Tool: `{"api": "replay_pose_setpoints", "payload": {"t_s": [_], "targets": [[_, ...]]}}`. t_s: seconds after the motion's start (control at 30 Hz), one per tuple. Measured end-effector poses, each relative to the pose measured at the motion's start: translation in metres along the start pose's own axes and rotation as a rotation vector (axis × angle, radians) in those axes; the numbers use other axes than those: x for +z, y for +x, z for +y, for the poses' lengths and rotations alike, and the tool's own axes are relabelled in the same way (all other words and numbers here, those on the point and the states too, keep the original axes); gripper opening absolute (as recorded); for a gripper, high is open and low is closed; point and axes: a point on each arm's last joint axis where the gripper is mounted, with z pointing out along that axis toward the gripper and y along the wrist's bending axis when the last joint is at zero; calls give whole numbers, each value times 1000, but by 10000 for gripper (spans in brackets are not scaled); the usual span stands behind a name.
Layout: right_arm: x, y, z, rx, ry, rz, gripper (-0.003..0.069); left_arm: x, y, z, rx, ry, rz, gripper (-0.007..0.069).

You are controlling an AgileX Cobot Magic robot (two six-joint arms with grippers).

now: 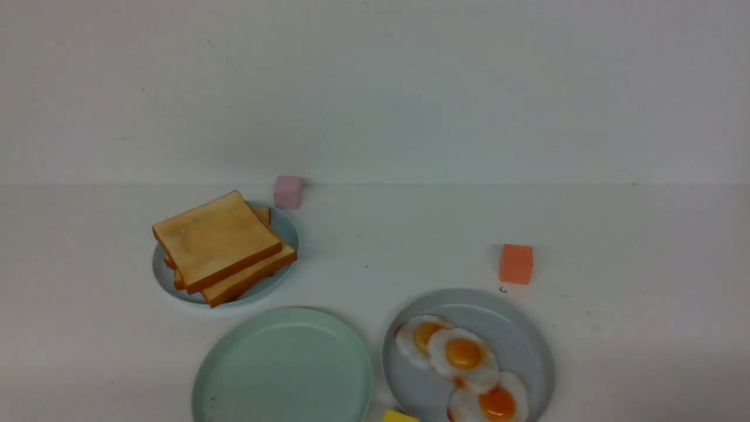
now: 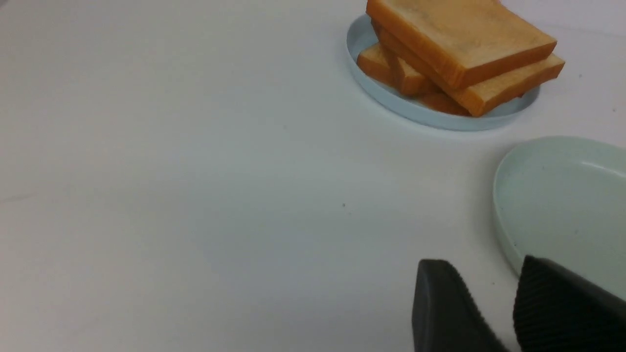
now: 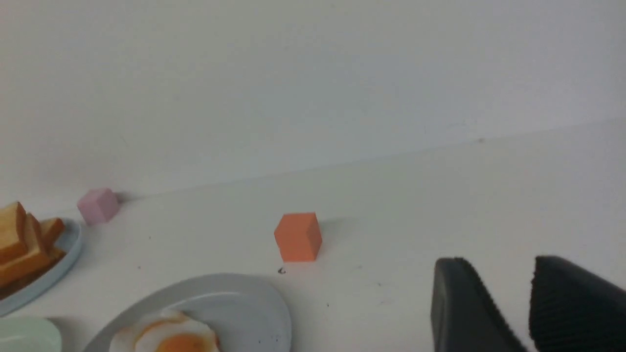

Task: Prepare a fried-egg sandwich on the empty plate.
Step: Use the left arm to grab a slice of bread

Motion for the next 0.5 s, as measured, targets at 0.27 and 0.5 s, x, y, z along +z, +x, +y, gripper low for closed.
{"api": "replay_pose_setpoints", "payload": {"t_s": [0.27, 0.5], "targets": [[-2, -18, -1, 214, -14, -194, 239, -2, -19, -4, 0, 42, -209, 238], [-5, -30, 0, 265, -25, -280, 239, -3, -23, -5, -6, 54, -265, 238]]}}
